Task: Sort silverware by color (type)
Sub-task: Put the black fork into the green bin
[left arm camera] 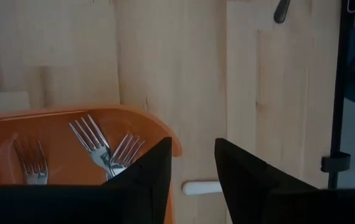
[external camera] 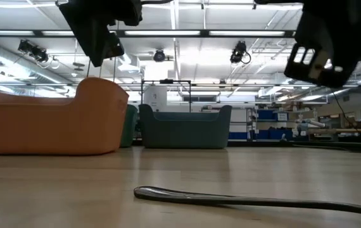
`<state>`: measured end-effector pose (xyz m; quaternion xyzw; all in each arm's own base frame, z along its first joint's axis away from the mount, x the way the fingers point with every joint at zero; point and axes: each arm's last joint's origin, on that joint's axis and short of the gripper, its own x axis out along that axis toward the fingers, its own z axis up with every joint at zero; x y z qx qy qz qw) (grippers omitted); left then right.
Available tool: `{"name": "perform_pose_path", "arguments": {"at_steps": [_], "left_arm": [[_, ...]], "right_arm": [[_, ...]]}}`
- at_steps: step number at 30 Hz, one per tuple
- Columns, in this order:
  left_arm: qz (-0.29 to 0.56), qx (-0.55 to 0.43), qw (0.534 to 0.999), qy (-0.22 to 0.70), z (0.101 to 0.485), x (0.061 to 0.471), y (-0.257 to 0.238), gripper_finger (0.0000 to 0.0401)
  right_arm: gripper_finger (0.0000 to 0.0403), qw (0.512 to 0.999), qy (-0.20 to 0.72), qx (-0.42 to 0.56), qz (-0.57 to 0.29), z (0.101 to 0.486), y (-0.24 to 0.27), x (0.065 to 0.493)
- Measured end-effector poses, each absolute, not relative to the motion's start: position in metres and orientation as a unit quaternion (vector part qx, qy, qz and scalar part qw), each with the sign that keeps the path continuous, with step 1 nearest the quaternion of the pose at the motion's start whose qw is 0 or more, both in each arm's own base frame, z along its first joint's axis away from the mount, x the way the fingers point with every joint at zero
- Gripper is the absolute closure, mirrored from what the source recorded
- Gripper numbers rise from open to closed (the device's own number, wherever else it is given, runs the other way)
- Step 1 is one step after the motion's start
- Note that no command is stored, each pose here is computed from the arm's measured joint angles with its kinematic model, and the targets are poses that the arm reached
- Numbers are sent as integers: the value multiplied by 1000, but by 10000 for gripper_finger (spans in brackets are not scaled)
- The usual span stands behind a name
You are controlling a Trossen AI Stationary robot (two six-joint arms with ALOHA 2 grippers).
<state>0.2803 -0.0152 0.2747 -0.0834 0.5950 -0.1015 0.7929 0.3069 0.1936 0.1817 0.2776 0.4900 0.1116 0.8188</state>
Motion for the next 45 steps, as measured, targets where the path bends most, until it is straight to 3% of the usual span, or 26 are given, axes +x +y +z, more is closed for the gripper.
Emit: {"name": "perform_pose_path", "arguments": {"at_steps": [11, 31, 45], "left_arm": [[-99, -85, 795, 593, 275, 281, -14, 269], [-93, -93, 795, 592, 275, 281, -15, 269], [-88, -101, 794, 592, 275, 281, -15, 269]], "right_arm": [[305, 796, 525, 285, 100, 137, 220, 306], [305, 701, 559, 443, 1, 138, 240, 289], [305, 678, 558, 477, -35, 137, 243, 286]]}}
